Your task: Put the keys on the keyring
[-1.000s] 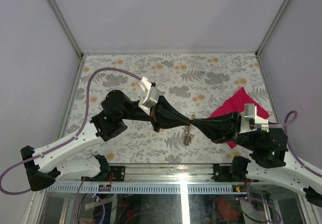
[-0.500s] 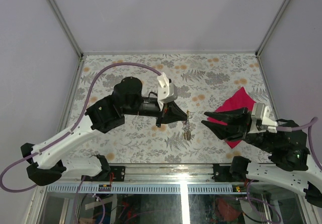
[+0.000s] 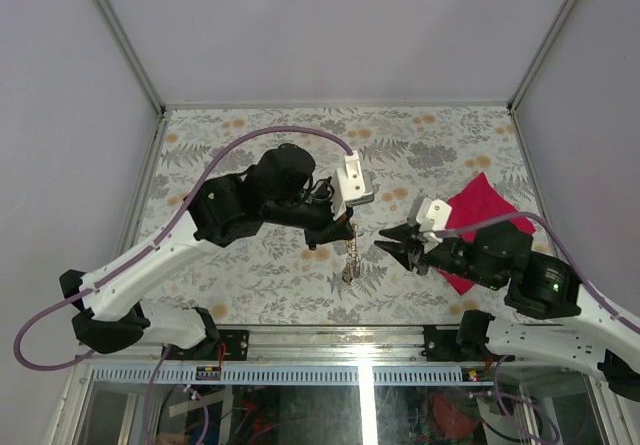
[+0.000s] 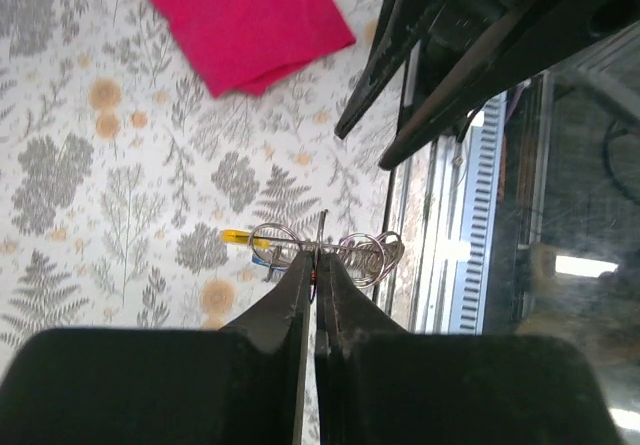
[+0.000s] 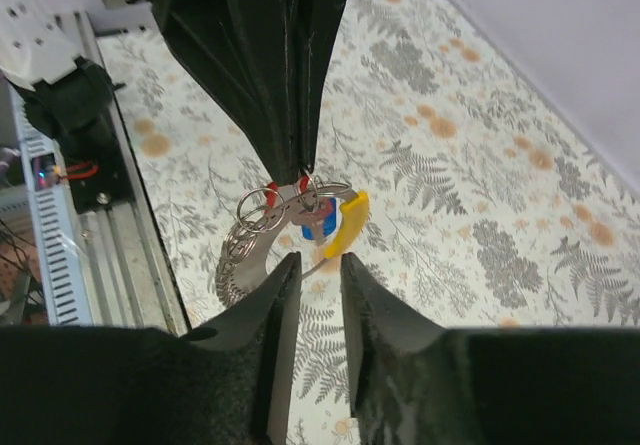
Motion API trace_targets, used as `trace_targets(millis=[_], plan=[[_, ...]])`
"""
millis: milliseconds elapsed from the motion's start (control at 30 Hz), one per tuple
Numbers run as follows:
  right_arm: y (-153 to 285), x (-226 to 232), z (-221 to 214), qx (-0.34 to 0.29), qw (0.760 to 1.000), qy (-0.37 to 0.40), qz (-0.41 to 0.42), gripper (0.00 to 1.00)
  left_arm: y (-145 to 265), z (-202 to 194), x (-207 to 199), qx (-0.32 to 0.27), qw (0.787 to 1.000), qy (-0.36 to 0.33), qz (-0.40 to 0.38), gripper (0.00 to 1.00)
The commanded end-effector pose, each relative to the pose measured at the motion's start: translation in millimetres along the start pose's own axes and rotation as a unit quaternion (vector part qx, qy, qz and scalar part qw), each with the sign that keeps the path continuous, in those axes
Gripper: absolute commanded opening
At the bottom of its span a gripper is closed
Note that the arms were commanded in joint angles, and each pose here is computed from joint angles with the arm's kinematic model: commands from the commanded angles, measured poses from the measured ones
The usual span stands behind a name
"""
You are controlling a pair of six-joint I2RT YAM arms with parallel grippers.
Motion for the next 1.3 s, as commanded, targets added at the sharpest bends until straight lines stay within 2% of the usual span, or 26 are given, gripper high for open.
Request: trace_targets(millis=[0, 100, 300, 433, 533, 733, 1267], plan=[[-16, -6, -10, 0.022, 0.999, 0.017, -0.034, 0.25, 8, -9, 5, 0.064, 0.997, -0.009, 0.034, 0.0], [-24, -4, -12, 0.01, 1.0, 0.009, -0.019, 0.23, 11, -9, 5, 0.066, 0.997, -0.01, 0.042, 0.0], [-32, -25, -15, -0.035, 0.995, -0.065, 0.07, 0.28, 16, -9, 5, 0.065, 0.996, -0.012, 0.052, 0.0], [-31, -37, -16, -0.081, 0.971, -0.119, 0.19, 0.31, 17, -8, 3, 0.062, 0.997, -0.011, 0.046, 0.0], [-34, -37, -11, -0.11, 0.959, -0.115, 0.234, 0.32, 16, -6, 2, 0.057, 0.998, -0.013, 0.038, 0.0], [-35, -38, -10, -0.129, 0.957, -0.071, 0.251, 0.32, 14, 2, 1, 0.039, 0.999, -0.022, 0.02, 0.0], [-53, -36, -13, -0.124, 0.953, -0.075, 0.267, 0.34, 9, 6, 0, 0.036, 0.999, -0.024, 0.003, 0.0]])
Point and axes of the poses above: each gripper's point midway between its finger pads, its own y axis back along the fingers, its own x axis along the line the jaws close on, z = x × y, the point moved 9 cm from there along y, back along the fingers, and after that the axes turned 3 degrees about -y, right-handed, at the moved point
